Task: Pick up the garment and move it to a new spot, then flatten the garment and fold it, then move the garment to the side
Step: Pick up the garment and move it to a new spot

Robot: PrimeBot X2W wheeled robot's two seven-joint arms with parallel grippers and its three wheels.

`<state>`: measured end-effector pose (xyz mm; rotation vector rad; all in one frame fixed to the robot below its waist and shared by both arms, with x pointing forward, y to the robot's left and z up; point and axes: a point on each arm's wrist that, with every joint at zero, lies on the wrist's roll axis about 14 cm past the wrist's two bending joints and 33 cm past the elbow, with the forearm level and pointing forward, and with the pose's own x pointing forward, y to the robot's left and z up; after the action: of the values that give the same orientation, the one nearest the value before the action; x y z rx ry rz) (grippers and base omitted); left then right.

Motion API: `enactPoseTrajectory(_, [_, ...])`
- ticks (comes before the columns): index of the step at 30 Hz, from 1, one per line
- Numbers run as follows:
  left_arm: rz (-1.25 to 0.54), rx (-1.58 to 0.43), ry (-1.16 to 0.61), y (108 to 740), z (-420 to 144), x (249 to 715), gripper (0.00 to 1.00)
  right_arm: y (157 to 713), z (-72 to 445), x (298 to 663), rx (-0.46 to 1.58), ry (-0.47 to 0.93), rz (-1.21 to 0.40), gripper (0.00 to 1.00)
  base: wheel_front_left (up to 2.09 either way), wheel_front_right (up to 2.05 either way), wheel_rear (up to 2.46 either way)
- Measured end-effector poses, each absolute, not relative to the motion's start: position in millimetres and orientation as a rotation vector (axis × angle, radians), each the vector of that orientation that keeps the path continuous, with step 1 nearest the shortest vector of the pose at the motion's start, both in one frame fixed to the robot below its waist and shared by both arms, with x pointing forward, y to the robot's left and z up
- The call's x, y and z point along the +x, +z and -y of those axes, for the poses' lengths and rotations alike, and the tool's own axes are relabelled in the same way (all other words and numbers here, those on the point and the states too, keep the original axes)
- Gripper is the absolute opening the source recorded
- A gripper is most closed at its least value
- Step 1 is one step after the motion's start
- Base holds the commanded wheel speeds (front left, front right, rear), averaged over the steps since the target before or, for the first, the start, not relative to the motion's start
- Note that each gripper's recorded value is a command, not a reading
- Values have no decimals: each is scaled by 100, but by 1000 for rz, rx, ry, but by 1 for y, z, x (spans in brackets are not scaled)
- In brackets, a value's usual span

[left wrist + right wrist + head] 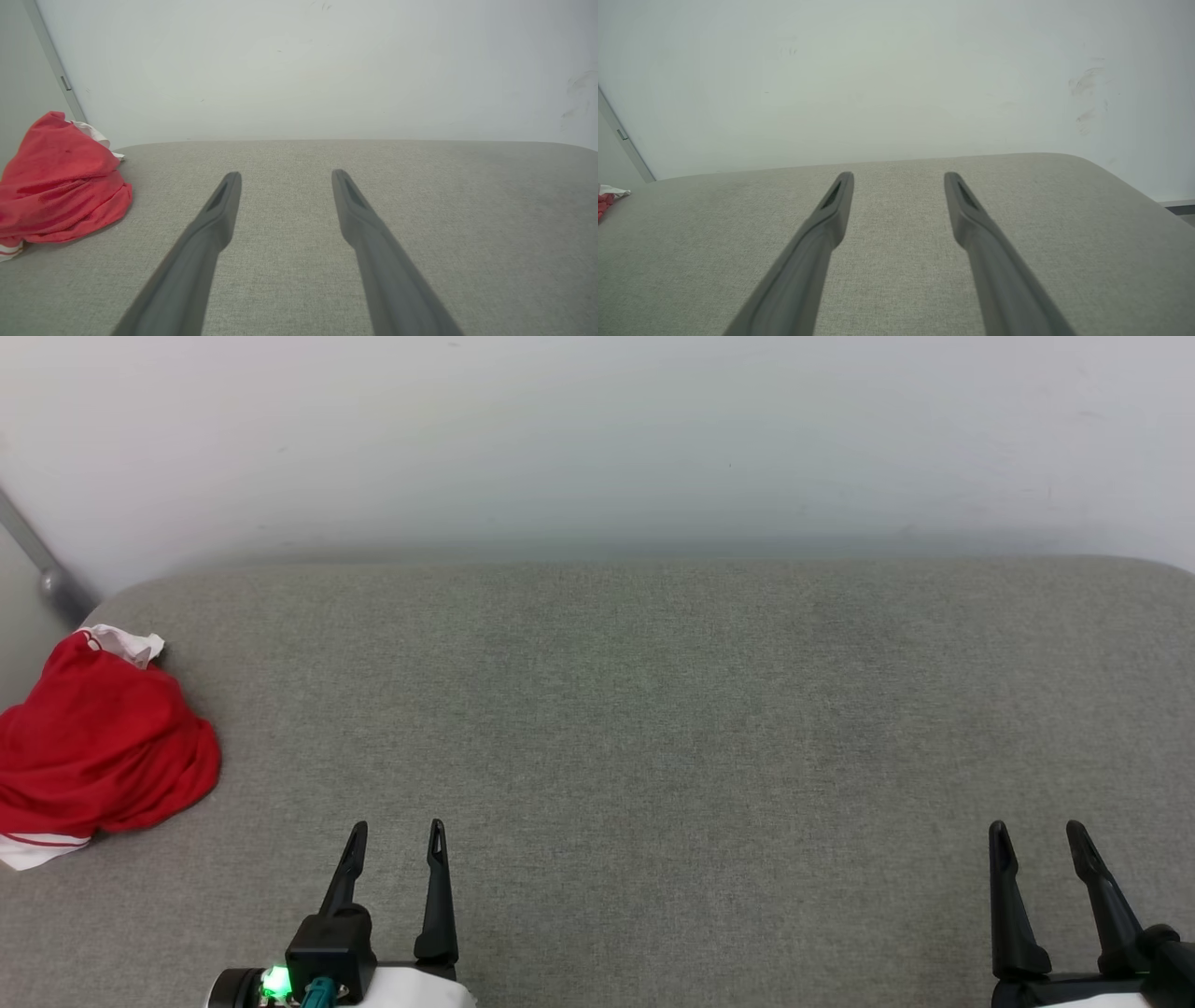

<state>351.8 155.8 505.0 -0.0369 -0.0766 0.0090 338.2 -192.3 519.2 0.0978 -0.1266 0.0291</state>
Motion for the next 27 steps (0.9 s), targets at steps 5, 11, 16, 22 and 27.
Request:
enactPoseTrajectory(5, [75, -36, 13, 504, -157, 351, 100, 519, 191, 339, 100, 34, 126, 100, 0, 0, 0])
enactPoseTrajectory(11, [73, -33, 25, 504, -159, 350, 100, 519, 189, 340, 101, 41, 125, 100, 0, 0, 0])
enactPoseTrajectory(16, [70, -22, 50, 503, -166, 347, 100, 519, 184, 343, 101, 55, 124, 100, 0, 0, 0])
enactPoseTrajectory(22, [72, -14, 108, 503, -183, 340, 100, 518, 170, 350, 99, 101, 118, 100, 0, 0, 0])
enactPoseTrajectory(27, [71, -8, 178, 503, -202, 330, 100, 517, 153, 358, 100, 156, 113, 100, 0, 0, 0])
